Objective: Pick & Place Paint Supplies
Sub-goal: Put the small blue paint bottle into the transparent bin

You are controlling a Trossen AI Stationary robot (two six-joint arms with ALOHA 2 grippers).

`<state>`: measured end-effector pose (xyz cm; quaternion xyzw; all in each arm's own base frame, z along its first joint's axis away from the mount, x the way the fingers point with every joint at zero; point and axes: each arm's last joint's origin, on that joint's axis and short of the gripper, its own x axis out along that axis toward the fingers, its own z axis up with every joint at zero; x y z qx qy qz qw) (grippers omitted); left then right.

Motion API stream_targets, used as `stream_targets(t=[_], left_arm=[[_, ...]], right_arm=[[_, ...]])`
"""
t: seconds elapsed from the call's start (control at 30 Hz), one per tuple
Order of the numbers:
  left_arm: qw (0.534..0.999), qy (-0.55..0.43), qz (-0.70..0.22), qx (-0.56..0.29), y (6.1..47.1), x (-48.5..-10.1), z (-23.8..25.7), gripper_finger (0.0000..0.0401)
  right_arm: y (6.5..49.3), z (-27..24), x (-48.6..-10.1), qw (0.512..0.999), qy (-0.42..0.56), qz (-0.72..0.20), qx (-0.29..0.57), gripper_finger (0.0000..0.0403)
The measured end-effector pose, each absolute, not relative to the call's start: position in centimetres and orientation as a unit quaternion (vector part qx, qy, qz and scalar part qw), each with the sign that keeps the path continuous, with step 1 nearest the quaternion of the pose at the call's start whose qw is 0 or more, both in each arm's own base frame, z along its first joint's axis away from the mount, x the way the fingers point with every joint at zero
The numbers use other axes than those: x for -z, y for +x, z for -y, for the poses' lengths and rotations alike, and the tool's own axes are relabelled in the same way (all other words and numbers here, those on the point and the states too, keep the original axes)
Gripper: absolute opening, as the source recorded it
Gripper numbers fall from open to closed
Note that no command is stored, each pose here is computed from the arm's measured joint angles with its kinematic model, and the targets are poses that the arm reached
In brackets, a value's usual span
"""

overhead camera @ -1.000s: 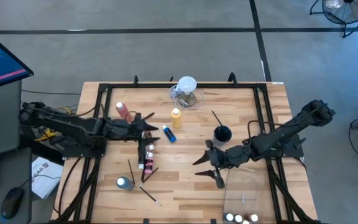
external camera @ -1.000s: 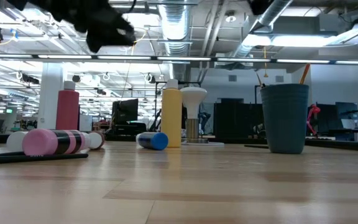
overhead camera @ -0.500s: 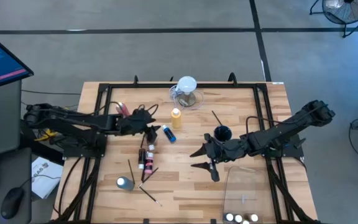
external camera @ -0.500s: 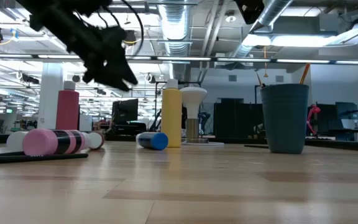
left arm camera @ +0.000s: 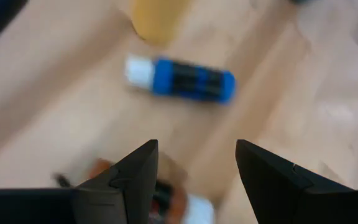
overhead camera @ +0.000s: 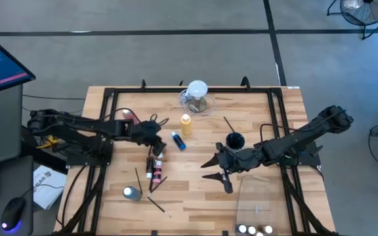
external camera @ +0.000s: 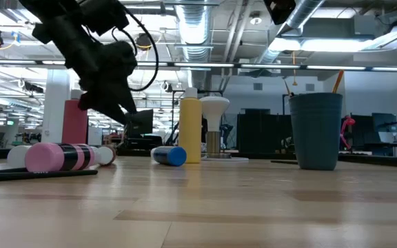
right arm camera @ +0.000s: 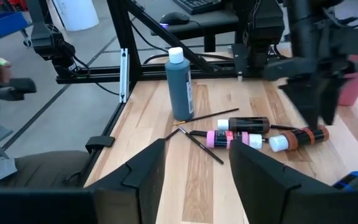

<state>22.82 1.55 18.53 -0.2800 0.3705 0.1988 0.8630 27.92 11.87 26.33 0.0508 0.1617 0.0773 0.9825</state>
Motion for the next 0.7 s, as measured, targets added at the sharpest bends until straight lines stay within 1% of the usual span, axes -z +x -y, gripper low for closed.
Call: stream_targets(t=[0.1,0.2,0.3,0.37,0.43,0.47,0.57,0.7], left_arm=[[0.871,-0.274,-0.384,-0.134,23.0,-18.6,-0.5,0.0205],[0.884,-0.241,-0.385,-0.107,23.1,-18.7,0.2,0.0205],[0.906,-0.167,-0.37,-0.122,23.3,-18.9,-0.1,0.0205],[0.922,-0.069,-0.354,-0.141,23.5,-19.2,-0.6,0.0205],[0.921,0.023,-0.355,-0.156,23.5,-19.4,-0.9,0.0205],[0.918,0.052,-0.36,-0.158,23.5,-19.4,-1.0,0.0205],[0.917,0.092,-0.358,-0.152,23.8,-19.9,-1.5,0.0205],[0.916,0.082,-0.347,-0.182,24.2,-20.6,-3.1,0.0205]], right_arm=[[28.3,-12.0,-25.9,0.983,0.039,-0.159,-0.08,0.0173],[28.9,-12.2,-25.6,0.986,0.026,-0.146,-0.082,0.0173],[29.4,-12.2,-25.0,0.986,0.019,-0.147,-0.079,0.0171],[29.6,-12.0,-25.0,0.986,0.02,-0.145,-0.076,0.017],[29.6,-11.8,-25.0,0.986,0.029,-0.146,-0.077,0.0168],[29.7,-11.7,-25.0,0.985,0.034,-0.146,-0.083,0.0168],[29.7,-11.4,-25.3,0.983,0.04,-0.143,-0.103,0.0166],[29.8,-11.1,-25.4,0.983,0.044,-0.14,-0.11,0.0167]])
